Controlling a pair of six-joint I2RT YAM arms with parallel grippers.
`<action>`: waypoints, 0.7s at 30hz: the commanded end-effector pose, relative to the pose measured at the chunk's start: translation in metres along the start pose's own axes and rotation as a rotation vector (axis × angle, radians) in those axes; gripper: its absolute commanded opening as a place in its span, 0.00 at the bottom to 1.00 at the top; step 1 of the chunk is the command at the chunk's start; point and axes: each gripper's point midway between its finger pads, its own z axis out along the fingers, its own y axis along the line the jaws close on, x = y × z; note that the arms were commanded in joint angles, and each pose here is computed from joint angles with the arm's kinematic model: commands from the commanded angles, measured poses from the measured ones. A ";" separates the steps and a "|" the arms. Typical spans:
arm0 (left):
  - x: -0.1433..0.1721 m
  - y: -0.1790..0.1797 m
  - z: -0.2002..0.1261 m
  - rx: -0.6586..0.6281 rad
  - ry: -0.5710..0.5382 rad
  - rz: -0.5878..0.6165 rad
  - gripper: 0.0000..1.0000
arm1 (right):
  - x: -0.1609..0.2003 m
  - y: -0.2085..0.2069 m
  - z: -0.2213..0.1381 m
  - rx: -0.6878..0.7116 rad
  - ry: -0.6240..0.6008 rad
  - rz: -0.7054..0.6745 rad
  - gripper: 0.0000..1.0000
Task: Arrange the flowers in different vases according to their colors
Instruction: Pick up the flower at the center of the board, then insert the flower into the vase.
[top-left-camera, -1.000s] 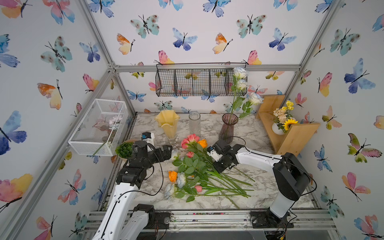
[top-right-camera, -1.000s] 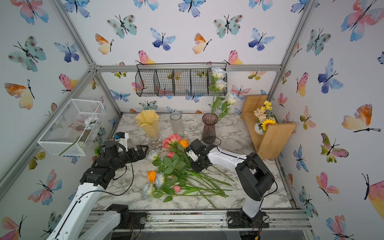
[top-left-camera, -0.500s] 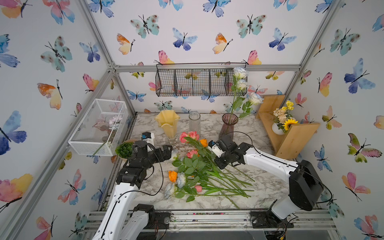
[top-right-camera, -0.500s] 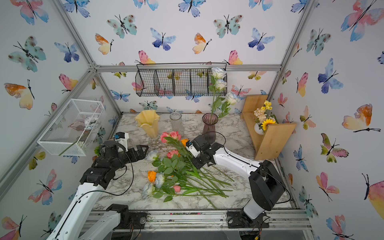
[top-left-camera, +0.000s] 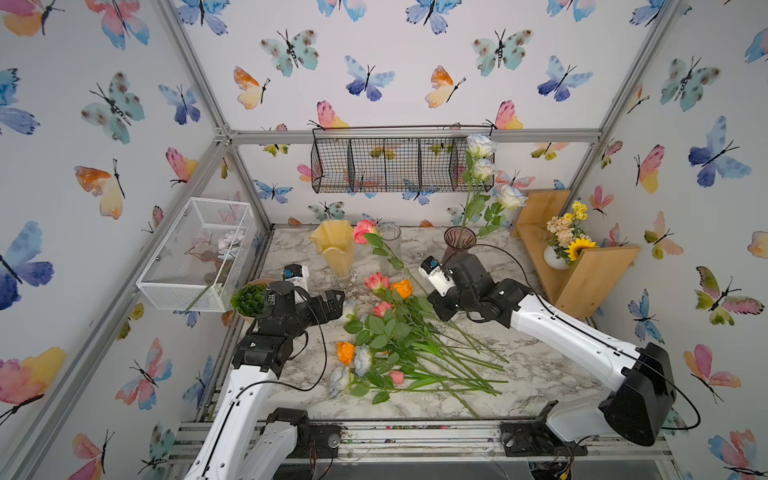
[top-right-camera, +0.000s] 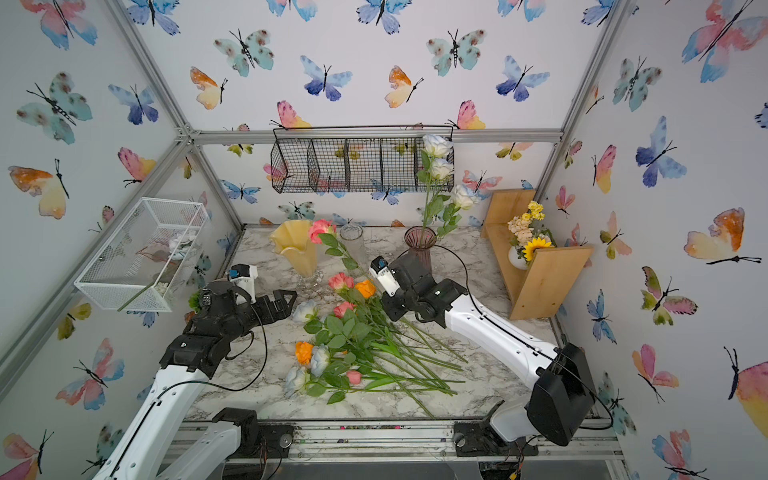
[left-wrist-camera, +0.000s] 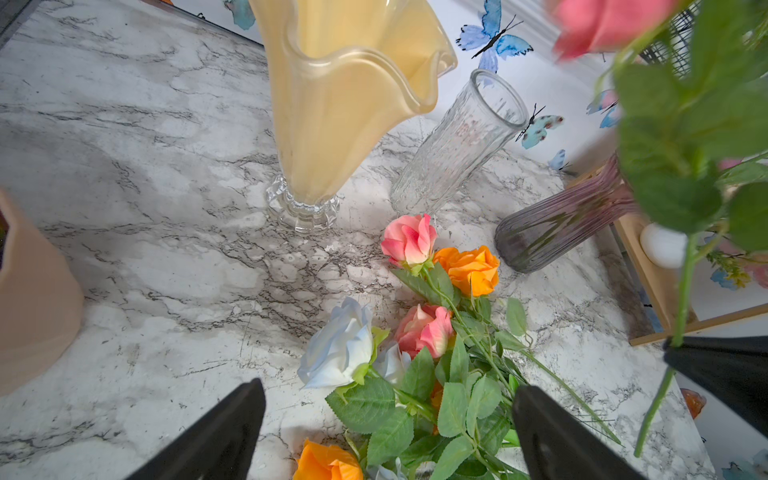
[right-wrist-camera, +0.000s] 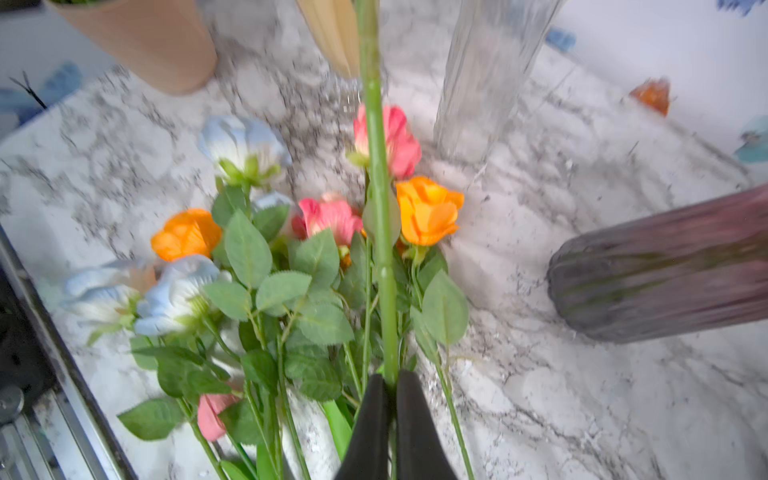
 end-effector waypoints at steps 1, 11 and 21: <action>0.000 -0.003 -0.001 0.015 -0.005 0.010 0.99 | -0.083 -0.001 -0.035 0.012 -0.277 0.020 0.02; 0.000 -0.003 -0.002 0.017 -0.006 0.010 0.99 | -0.225 -0.026 -0.070 0.065 -0.751 0.040 0.02; 0.000 -0.003 -0.001 0.020 -0.005 0.009 0.99 | -0.298 -0.055 -0.050 0.081 -1.030 0.037 0.02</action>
